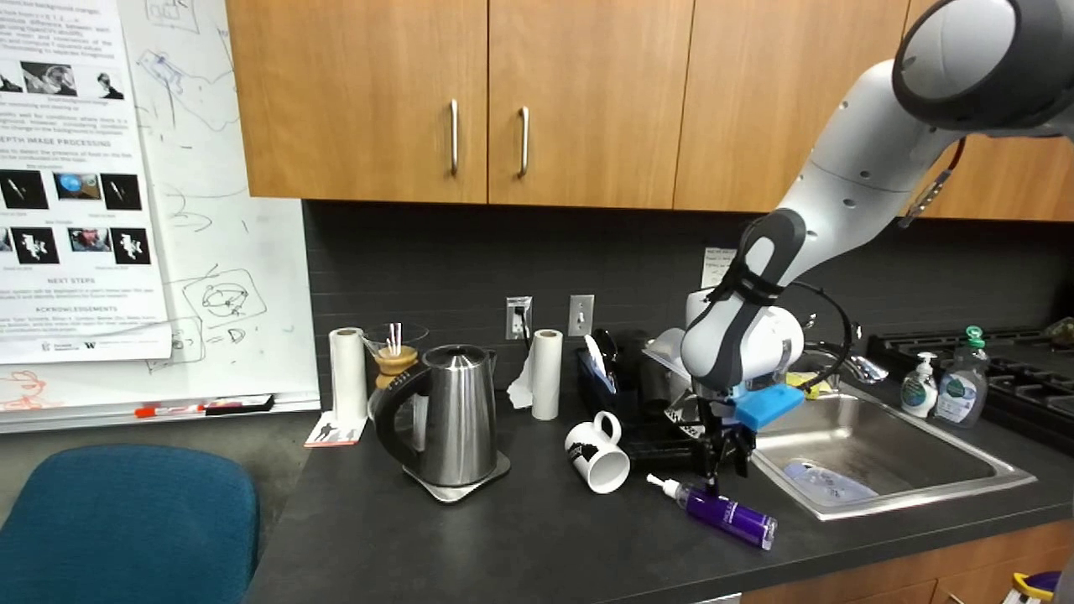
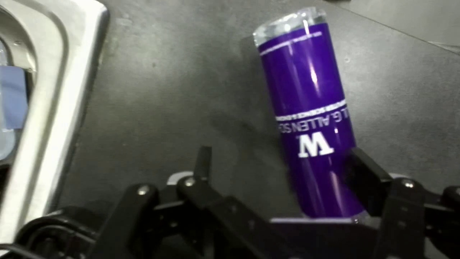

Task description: Put the purple bottle on the dishrack then move the mug backwards.

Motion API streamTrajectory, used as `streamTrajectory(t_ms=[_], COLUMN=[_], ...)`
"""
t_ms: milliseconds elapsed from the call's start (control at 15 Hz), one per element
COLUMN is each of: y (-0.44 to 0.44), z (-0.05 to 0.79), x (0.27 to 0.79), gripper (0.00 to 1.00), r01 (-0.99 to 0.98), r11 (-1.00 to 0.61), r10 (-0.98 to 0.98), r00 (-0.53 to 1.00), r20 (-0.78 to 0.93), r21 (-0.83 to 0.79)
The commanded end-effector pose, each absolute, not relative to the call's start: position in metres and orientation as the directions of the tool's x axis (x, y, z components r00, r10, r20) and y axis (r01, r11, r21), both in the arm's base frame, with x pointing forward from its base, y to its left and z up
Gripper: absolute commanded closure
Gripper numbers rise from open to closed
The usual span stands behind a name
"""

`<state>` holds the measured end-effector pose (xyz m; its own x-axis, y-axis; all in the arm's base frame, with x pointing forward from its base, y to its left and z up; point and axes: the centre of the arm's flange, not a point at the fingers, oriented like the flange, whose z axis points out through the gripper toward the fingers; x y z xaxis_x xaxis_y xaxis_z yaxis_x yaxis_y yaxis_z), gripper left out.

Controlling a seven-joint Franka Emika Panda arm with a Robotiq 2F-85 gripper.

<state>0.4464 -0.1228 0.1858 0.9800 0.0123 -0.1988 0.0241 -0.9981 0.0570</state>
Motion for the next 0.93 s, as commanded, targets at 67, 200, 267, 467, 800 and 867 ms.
streamTrajectory(t_ms=[67,200,267,467,800,867], y=[-0.146,-0.149,-0.148,-0.136,-0.125,-0.122], z=[0.231,0.242,0.247,0.241,0.235,0.234], x=[0.447,0.447,0.446,0.441,0.437,0.435], gripper=[0.48,0.65,0.22,0.22,0.00,0.00], r01=[0.007,0.013,0.014,0.018,0.048,0.059], r11=[-0.996,-0.995,-0.995,-0.995,-0.995,-0.995], r10=[-0.012,-0.006,-0.006,-0.001,0.028,0.040], r00=[0.979,0.980,0.980,0.980,0.975,0.975], r20=[-0.205,-0.201,-0.199,-0.199,-0.218,-0.220], r21=[0.090,0.095,0.098,0.095,0.088,0.079])
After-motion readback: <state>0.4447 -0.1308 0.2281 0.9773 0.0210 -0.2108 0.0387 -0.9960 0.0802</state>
